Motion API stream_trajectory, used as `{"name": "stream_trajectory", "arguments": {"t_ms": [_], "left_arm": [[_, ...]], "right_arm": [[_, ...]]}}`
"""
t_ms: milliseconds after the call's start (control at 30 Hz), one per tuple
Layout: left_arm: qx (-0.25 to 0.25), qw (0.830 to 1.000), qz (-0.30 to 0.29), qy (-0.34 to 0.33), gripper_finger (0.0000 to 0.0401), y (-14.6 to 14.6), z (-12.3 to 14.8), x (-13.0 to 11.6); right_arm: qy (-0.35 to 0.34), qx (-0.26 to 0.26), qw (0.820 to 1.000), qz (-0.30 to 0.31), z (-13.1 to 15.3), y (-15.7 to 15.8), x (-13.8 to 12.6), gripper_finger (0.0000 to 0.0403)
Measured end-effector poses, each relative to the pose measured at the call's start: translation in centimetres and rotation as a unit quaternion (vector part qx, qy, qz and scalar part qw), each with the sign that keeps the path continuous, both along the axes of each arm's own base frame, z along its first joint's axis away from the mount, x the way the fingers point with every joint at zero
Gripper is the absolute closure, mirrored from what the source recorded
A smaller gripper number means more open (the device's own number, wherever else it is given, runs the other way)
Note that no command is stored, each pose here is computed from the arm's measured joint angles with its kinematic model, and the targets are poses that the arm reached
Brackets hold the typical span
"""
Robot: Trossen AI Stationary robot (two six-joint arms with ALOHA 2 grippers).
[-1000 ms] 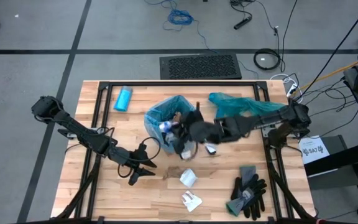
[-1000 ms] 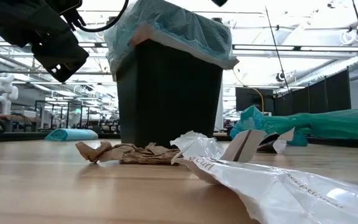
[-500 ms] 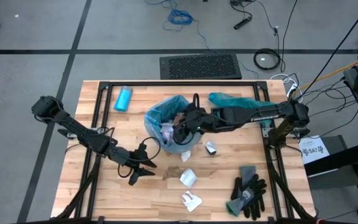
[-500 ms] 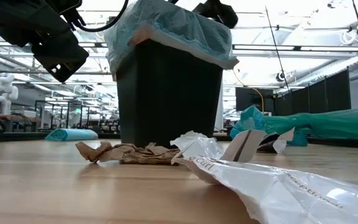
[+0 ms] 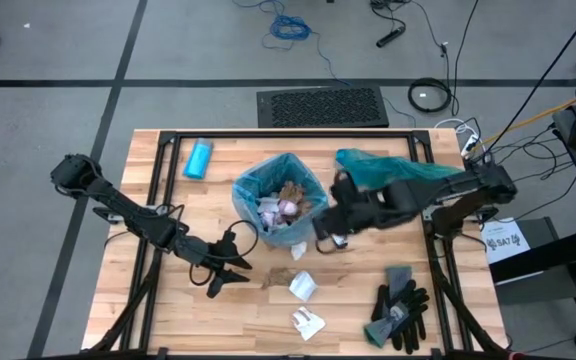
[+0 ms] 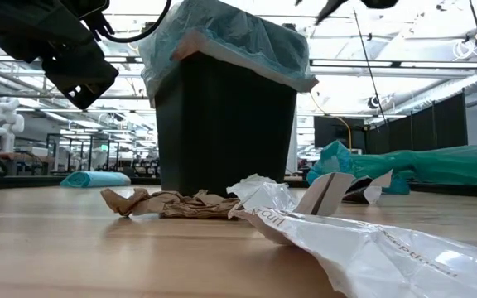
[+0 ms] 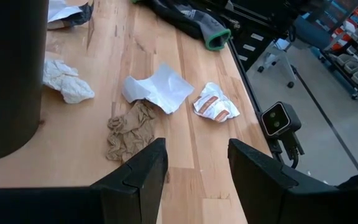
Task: Place trash/remove bag and relplace
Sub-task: Put the white paper trash into the trash bin
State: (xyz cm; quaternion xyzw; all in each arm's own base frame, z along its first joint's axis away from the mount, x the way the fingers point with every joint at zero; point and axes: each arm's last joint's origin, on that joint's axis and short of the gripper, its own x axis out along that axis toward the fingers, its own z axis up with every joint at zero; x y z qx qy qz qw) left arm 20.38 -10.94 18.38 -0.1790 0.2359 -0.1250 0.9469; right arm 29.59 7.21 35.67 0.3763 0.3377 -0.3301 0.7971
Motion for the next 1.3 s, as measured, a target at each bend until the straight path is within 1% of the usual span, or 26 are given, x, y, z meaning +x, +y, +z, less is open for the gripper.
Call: {"name": "stream_trajectory", "arguments": {"t_ms": [67, 167, 300, 400, 500, 600, 700, 767, 867, 1067, 1200, 1300], "left_arm": [[0.000, 1.000, 0.000, 0.000, 0.0228, 0.0, 0.0, 0.0], [0.000, 1.000, 0.000, 0.000, 0.0228, 0.0, 0.0, 0.0], [0.000, 1.000, 0.000, 0.000, 0.0228, 0.0, 0.0, 0.0], [0.000, 1.000, 0.000, 0.000, 0.0228, 0.0, 0.0, 0.0], [0.000, 1.000, 0.000, 0.000, 0.0228, 0.0, 0.0, 0.0], [0.000, 1.000, 0.000, 0.000, 0.0228, 0.0, 0.0, 0.0], [0.000, 1.000, 0.000, 0.000, 0.0228, 0.0, 0.0, 0.0], [0.000, 1.000, 0.000, 0.000, 0.0228, 0.0, 0.0, 0.0], [0.000, 1.000, 0.000, 0.000, 0.0228, 0.0, 0.0, 0.0], [0.000, 1.000, 0.000, 0.000, 0.0228, 0.0, 0.0, 0.0], [0.000, 1.000, 0.000, 0.000, 0.0228, 0.0, 0.0, 0.0], [0.000, 1.000, 0.000, 0.000, 0.0228, 0.0, 0.0, 0.0]], "right_arm": [[0.029, -0.009, 0.999, -0.010, -0.3, 1.5, -1.3, 0.0232], [0.054, -0.026, 0.998, -0.029, -1.0, 3.6, -3.2, 0.0239], [0.099, -0.031, 0.993, -0.054, -3.1, 5.8, -5.5, 0.0242], [0.120, -0.031, 0.990, -0.065, -5.1, 6.9, -6.8, 0.0242], [0.150, -0.010, 0.988, -0.038, -7.3, 7.6, -7.2, 0.0237], [0.177, 0.020, 0.984, 0.015, -9.7, 7.8, -6.9, 0.0233], [0.181, 0.038, 0.980, 0.075, -12.3, 7.4, -6.2, 0.0230], [0.176, 0.033, 0.978, 0.106, -13.8, 6.9, -5.8, 0.0230], [0.165, 0.024, 0.977, 0.132, -15.4, 5.8, -5.2, 0.0232], [0.183, -0.017, 0.965, 0.189, -16.2, 3.2, -4.1, 0.0231], [0.195, -0.015, 0.949, 0.247, -16.3, 1.3, -3.3, 0.0232], [0.191, -0.017, 0.946, 0.262, -16.7, 0.0, -2.9, 0.0232]]}}
